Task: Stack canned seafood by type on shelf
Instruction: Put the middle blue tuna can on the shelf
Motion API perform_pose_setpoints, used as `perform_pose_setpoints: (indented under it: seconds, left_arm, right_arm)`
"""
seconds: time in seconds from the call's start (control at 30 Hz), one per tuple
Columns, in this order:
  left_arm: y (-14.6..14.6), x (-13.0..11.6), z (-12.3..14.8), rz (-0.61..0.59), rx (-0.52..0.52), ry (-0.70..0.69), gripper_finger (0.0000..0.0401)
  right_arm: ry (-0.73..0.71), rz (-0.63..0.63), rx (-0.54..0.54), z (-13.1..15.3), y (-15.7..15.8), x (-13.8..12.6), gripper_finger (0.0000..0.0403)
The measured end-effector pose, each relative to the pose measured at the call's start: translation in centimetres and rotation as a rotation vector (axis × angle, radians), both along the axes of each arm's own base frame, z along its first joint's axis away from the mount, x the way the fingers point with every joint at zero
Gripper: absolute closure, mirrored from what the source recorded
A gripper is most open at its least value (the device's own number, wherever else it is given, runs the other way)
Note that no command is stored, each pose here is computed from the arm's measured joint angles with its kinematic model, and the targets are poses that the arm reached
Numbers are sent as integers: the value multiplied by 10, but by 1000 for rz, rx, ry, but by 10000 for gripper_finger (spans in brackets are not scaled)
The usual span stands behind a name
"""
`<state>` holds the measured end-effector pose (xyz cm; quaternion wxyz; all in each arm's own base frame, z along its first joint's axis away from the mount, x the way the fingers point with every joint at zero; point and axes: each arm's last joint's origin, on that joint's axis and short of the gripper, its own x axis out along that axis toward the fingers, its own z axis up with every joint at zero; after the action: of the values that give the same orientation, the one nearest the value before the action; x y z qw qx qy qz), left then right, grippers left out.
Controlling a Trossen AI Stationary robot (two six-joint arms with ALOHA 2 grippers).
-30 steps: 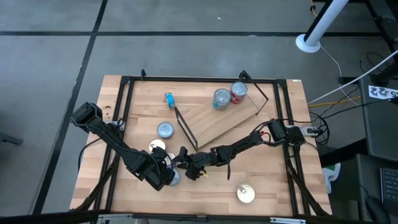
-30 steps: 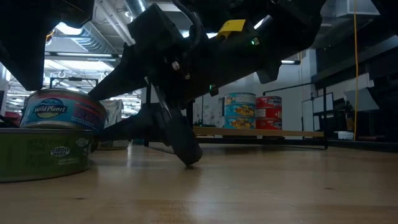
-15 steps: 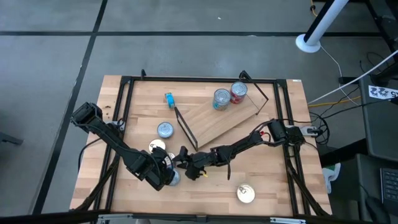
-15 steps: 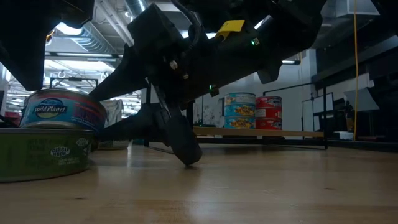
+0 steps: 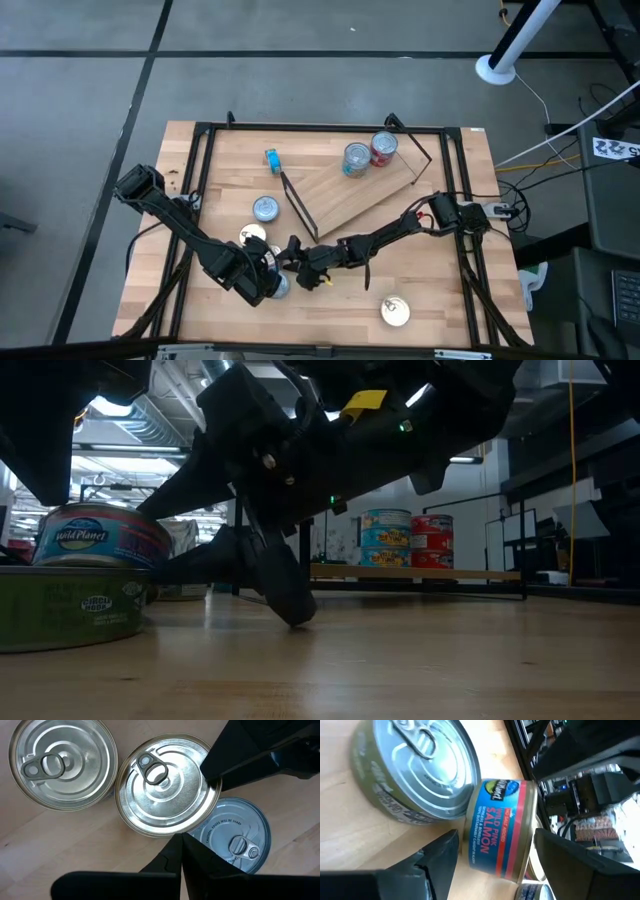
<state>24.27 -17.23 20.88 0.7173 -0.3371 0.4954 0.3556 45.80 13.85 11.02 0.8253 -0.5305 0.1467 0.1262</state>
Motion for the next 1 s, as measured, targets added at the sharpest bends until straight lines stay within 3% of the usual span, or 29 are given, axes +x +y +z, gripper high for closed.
perform_pose_setpoints:
  seconds: [0.4, 1.0]
  left_arm:
    - [0, 0, 0, 1, 0, 0, 396]
    - [13, 9, 0, -26, 24, 12, 396]
  right_arm:
    - [-13, -87, -7, 1, -9, 3, 141]
    - [-10, -81, -3, 1, -8, 3, 141]
